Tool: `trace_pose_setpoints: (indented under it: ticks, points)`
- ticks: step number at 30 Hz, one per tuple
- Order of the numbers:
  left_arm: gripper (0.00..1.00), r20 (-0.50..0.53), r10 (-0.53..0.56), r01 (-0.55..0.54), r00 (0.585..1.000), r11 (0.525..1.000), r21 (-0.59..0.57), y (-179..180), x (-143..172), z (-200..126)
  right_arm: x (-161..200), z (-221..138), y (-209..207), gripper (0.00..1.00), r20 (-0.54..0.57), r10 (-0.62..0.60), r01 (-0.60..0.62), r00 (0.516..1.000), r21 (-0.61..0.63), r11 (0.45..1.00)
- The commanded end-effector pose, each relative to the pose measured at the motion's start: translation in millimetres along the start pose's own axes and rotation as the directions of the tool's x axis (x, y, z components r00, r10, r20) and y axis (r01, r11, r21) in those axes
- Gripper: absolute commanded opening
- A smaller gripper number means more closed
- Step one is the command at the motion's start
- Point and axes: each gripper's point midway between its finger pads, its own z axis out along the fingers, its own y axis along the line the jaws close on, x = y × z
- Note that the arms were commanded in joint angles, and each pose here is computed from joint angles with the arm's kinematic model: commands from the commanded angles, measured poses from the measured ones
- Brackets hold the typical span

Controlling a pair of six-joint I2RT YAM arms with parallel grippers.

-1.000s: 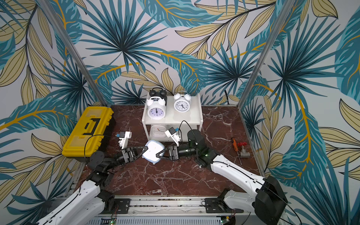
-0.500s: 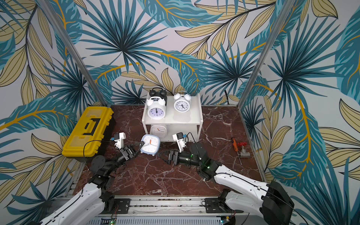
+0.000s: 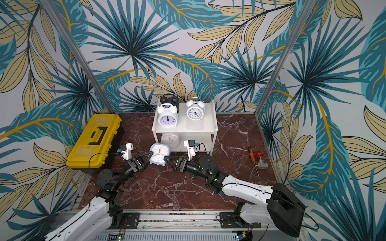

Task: Place the alarm clocks on the shelf by style
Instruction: Pick up the alarm from the center of the board.

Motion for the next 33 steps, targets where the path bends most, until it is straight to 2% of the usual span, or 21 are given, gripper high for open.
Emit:
trace_pose_setpoints:
  ticks: [1,7,10,12,14,16,21,24,29,33]
  points:
    - [0.25,0.02,0.022,-0.023,1.0,0.999,0.048,-8.7,-1.2,-4.8,-7.0,8.0,18.5,0.72,0.012,0.002,-0.001,1.0,-0.067,0.998]
    - [0.25,0.008,0.025,-0.025,1.0,0.999,0.035,-4.9,1.4,-4.8,-1.7,15.9,16.0,0.42,-0.024,0.023,-0.024,0.999,-0.065,0.998]
    - [0.26,0.001,0.029,-0.029,1.0,0.999,0.032,-4.1,2.7,-4.6,0.5,17.9,16.4,0.35,-0.041,0.028,-0.03,0.999,-0.067,0.997]
    - [0.34,-0.002,0.032,-0.032,0.999,0.999,0.03,-3.2,3.4,-5.0,1.9,18.6,18.3,0.31,-0.055,0.022,-0.026,0.998,-0.071,0.997]
    - [0.51,-0.026,0.037,-0.036,0.999,0.999,0.034,-3.9,7.3,-4.4,2.9,19.2,21.1,0.29,-0.074,0.003,-0.008,0.997,-0.071,0.997]
    - [0.57,-0.061,0.057,-0.053,0.996,0.997,0.058,-10.4,11.9,-3.1,5.0,19.5,24.2,0.28,-0.106,-0.016,0.009,0.994,-0.07,0.997]
    - [0.56,-0.125,0.089,-0.074,0.988,0.99,0.12,-29.2,19.3,-0.8,5.3,18.2,29.9,0.26,-0.182,-0.029,0.013,0.983,-0.087,0.996]
    - [0.48,-0.119,0.109,-0.09,0.987,0.984,0.156,-40.9,17.8,-1.4,2.2,14.4,24.0,0.26,-0.196,-0.024,0.011,0.98,-0.067,0.998]
    - [0.44,-0.099,0.12,-0.103,0.988,0.982,0.16,-44.9,14.4,-2.8,0.3,7.8,16.5,0.26,-0.213,-0.016,0.005,0.977,-0.048,0.999]
    - [0.31,-0.092,0.127,-0.111,0.988,0.98,0.165,-45.5,13.8,-4.0,2.1,3.9,17.9,0.26,-0.218,-0.017,0.007,0.976,-0.049,0.999]
